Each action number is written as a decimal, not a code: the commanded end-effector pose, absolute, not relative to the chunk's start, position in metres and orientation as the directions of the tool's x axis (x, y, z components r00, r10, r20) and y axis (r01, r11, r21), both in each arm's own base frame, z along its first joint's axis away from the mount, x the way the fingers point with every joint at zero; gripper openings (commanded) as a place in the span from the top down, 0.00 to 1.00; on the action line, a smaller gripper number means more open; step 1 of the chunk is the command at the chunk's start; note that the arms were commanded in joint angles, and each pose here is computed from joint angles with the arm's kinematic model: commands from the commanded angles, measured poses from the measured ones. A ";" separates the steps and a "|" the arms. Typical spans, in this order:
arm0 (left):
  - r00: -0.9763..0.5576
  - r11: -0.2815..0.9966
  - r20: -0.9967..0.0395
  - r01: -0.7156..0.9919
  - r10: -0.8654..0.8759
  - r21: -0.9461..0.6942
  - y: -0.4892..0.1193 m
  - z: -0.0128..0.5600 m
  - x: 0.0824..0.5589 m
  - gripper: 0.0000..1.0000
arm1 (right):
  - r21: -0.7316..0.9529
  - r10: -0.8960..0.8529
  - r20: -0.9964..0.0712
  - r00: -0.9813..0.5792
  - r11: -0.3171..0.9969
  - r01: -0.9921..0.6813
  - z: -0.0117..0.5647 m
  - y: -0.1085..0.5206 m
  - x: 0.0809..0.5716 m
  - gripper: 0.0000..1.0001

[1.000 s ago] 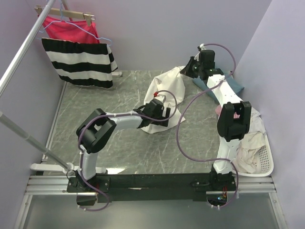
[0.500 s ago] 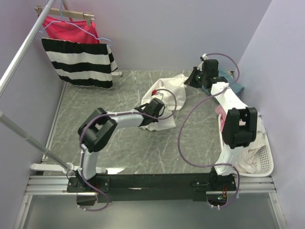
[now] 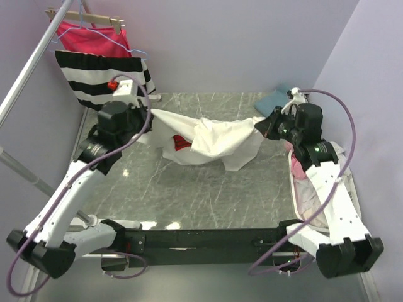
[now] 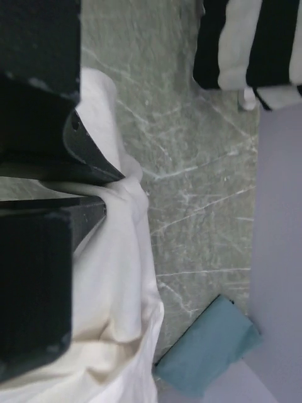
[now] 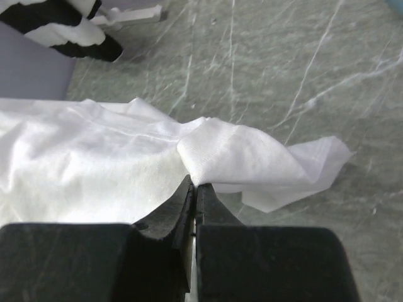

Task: Fold and stack the t-shirts
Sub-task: Flatten out the tshirt

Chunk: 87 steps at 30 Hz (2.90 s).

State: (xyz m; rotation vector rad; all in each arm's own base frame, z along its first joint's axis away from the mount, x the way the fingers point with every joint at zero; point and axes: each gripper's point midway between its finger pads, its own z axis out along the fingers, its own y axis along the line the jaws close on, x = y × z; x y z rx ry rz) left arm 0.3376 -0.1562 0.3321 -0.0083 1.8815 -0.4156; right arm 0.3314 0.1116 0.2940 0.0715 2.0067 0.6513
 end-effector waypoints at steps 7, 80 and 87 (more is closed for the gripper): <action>-0.622 0.950 -0.751 0.037 -0.222 -0.311 -0.124 0.214 0.363 0.89 | 0.417 0.329 -0.735 -0.593 0.909 -0.013 0.244 0.090 0.371 1.00; -0.793 0.934 -0.536 -0.110 -0.289 -0.340 -0.135 0.052 0.412 0.99 | 0.639 0.241 -0.611 -0.754 0.713 -0.289 0.183 0.194 0.484 1.00; -0.691 0.944 -0.667 -0.073 -0.280 -0.321 -0.119 0.146 0.425 0.99 | 0.604 0.245 -0.701 -0.670 0.704 -0.374 0.247 0.180 0.463 1.00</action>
